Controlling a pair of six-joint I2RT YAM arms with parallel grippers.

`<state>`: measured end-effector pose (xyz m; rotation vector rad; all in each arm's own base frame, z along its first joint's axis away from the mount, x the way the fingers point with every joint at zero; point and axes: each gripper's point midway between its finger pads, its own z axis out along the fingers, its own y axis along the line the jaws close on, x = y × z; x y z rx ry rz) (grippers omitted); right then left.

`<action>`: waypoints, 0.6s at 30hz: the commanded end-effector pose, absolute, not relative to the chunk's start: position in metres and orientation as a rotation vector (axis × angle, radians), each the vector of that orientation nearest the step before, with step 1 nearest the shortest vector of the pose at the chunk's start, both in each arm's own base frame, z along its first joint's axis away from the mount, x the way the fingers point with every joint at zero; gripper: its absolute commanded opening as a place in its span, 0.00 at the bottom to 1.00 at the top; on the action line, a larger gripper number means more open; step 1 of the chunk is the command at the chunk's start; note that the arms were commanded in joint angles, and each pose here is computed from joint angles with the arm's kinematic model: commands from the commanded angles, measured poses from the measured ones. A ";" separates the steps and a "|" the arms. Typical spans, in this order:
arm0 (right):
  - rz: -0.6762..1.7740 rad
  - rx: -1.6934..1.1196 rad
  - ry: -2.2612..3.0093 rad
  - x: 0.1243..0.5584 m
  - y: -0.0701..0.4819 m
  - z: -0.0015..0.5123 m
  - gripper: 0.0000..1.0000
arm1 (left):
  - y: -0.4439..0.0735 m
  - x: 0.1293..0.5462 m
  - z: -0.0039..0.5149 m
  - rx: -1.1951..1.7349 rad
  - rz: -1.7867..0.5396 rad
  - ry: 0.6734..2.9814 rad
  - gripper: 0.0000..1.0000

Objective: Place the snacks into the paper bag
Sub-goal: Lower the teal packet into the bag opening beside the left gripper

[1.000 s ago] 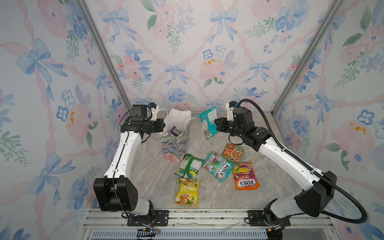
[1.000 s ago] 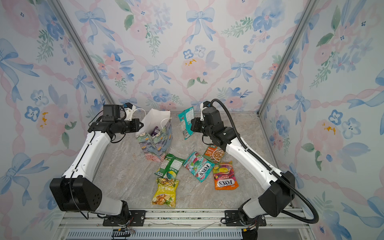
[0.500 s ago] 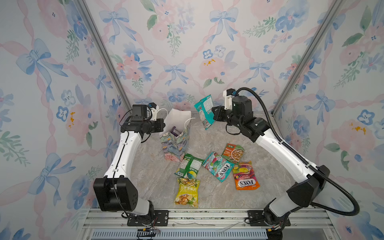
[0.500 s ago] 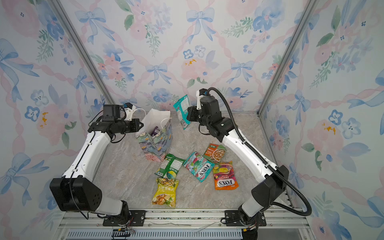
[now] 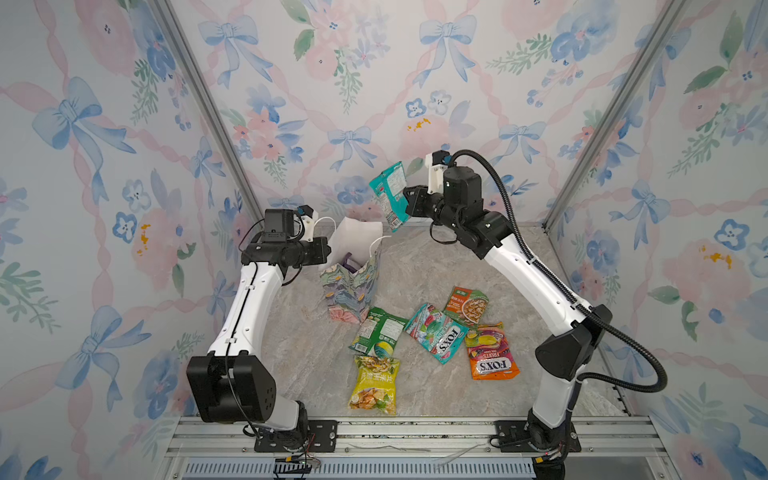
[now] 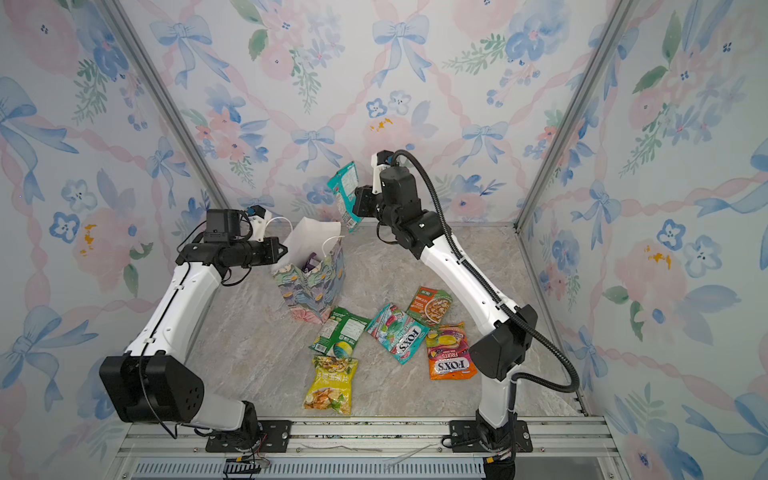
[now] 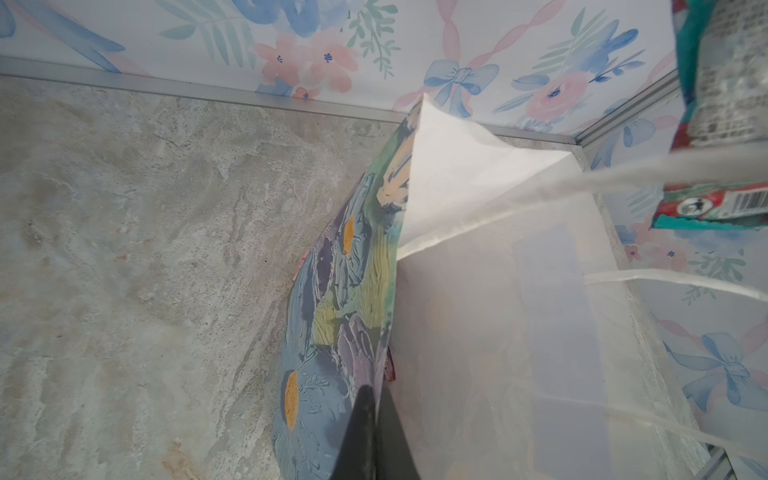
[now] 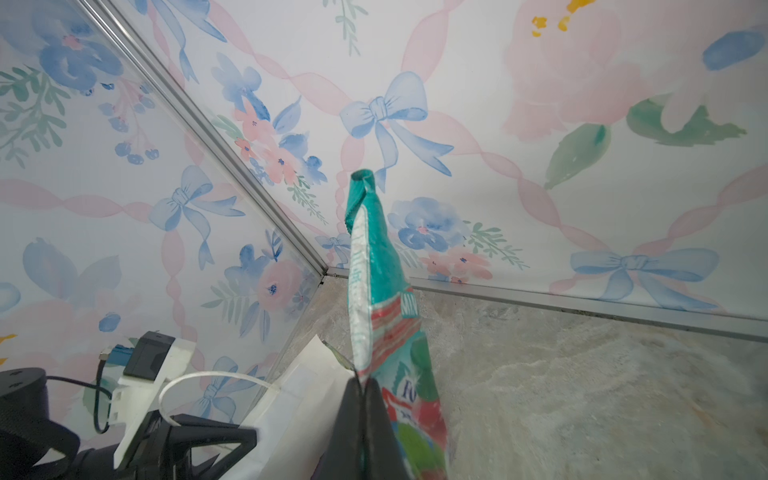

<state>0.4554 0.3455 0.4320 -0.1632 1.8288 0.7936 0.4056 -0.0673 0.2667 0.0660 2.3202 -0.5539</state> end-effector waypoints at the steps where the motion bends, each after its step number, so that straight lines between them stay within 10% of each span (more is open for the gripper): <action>1: 0.841 -0.209 1.726 0.447 0.367 0.467 0.00 | -0.069 0.401 0.264 0.080 -0.581 2.327 0.00; 18: 0.927 -0.214 1.715 0.429 0.423 0.453 0.00 | -0.069 0.399 0.267 0.080 -0.575 2.320 0.00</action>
